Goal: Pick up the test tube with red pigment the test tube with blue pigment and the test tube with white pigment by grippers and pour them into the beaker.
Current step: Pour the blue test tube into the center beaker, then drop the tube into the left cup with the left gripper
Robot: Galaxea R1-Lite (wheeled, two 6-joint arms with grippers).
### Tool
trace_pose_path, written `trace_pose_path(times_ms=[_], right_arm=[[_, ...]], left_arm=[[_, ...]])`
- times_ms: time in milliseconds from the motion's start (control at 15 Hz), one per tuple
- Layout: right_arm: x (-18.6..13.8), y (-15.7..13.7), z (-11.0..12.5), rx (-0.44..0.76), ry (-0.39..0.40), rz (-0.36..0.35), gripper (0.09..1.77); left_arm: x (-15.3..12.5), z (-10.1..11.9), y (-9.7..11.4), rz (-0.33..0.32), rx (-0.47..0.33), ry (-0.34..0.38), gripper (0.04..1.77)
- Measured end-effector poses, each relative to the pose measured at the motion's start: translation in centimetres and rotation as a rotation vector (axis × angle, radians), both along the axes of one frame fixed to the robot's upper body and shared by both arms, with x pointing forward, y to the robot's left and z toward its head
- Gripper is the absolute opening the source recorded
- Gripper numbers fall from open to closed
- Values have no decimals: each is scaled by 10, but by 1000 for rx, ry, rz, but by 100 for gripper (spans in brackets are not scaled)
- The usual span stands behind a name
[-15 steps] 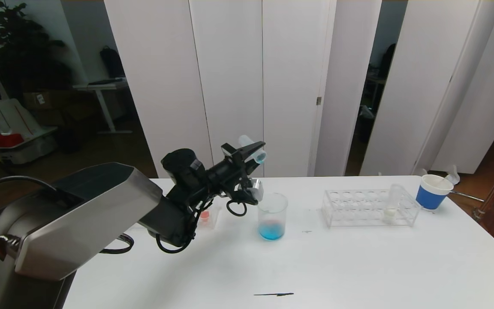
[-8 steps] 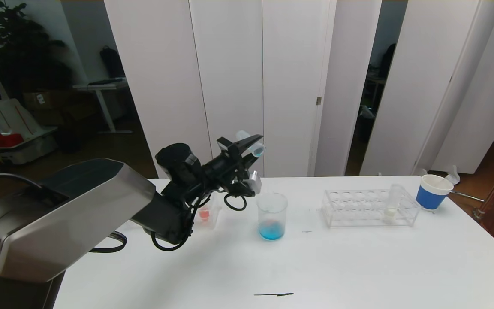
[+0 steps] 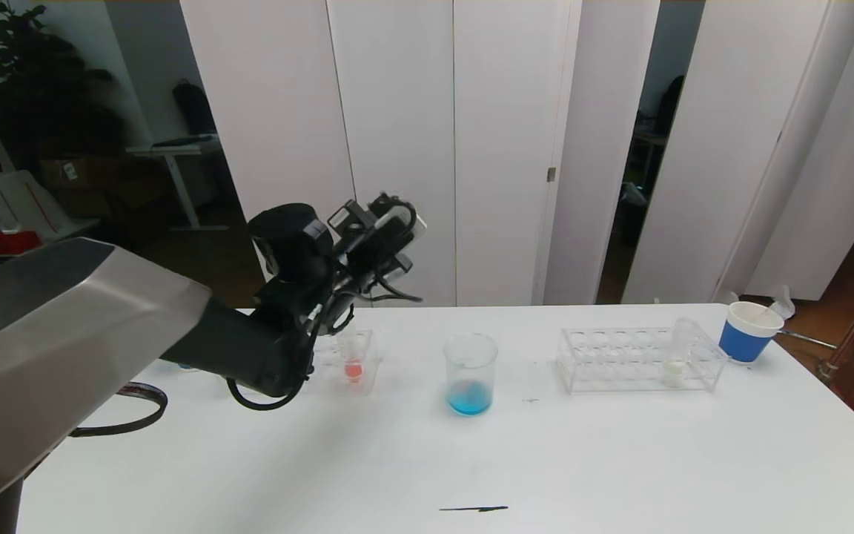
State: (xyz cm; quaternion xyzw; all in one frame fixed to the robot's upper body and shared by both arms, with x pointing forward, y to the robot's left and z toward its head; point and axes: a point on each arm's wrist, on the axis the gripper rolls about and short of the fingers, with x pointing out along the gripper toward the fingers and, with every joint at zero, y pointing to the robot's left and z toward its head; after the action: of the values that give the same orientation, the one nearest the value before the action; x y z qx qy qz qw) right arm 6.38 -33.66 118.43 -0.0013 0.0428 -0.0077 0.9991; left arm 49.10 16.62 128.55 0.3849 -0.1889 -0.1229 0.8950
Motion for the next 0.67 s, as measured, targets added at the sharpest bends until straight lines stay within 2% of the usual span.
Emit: trace_pose_path(times_ms=[200,333,533,667], right_arm=[[0,0,0,0,-1,0,175],[0,0,0,0,0,0,175],[0,0,0,0,0,0,175],[0,0,0,0,0,0,175]], left_arm=[[-6,22,2,56,-253,176,58],[-13,37,8,63,-375,279,58],[-31,56,19,73,-583,479,58],[-45,73,26,68,-735,551,58]])
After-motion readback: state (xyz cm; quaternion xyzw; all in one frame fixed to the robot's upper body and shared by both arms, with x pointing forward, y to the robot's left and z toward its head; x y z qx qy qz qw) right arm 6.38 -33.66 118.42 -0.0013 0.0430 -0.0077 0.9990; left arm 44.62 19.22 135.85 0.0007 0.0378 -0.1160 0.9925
